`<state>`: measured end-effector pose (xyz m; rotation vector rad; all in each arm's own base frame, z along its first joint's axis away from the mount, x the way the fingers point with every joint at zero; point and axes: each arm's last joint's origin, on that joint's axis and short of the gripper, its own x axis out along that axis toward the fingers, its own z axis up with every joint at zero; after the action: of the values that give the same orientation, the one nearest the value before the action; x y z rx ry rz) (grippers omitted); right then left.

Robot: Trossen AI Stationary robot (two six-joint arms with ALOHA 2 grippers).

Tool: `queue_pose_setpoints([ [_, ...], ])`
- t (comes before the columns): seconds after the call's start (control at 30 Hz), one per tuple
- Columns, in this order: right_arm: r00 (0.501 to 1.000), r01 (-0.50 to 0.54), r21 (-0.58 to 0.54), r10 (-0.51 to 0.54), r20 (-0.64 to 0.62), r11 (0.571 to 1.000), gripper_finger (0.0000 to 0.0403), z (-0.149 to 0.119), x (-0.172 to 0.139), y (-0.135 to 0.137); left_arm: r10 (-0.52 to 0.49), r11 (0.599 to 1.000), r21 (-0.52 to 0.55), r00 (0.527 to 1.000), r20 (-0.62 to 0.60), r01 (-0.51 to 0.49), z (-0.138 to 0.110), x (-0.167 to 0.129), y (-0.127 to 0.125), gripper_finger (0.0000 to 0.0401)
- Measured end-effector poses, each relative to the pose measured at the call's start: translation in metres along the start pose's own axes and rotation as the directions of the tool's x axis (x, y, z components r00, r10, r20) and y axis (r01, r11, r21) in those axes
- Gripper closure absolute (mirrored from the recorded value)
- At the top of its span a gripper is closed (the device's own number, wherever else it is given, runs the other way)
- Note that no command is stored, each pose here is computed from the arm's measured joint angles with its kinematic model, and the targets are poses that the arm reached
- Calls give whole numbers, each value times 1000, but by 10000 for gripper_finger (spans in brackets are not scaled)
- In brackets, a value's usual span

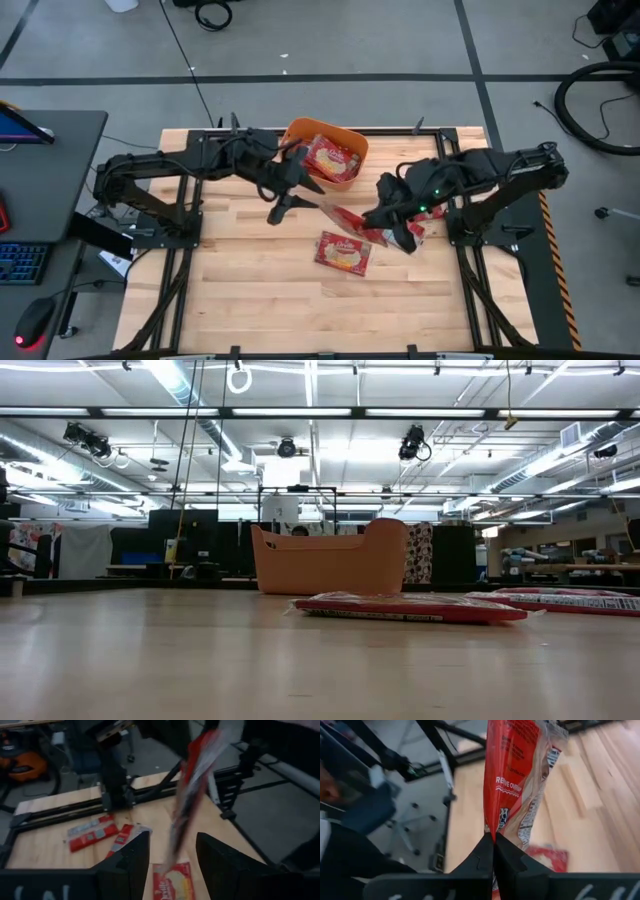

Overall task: Sort popcorn bags into baskets
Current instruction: Put the red popcorn bag into the orange bin

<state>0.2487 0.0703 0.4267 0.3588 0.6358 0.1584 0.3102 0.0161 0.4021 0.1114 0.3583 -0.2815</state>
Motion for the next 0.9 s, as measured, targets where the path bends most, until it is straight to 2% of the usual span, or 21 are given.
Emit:
queue_pose_setpoints([
  [0.23,995,-88,11,87,55,996,395,12,3,-4,-11,997,-73,1000,14,12,3,4,-8,235],
  [0.47,993,-89,21,87,78,996,395,18,3,-14,-172,966,-191,985,32,175,2,7,-14,235],
  [0.57,992,-84,29,81,97,996,395,21,1,-19,-178,959,-216,983,35,182,2,6,-13,241],
  [0.73,984,-95,29,89,151,995,394,29,0,-23,-176,960,-217,984,35,179,2,7,-13,282],
  [0.9,982,-69,39,61,177,997,388,32,-1,-27,-128,967,-218,991,26,131,2,7,-12,347],
])
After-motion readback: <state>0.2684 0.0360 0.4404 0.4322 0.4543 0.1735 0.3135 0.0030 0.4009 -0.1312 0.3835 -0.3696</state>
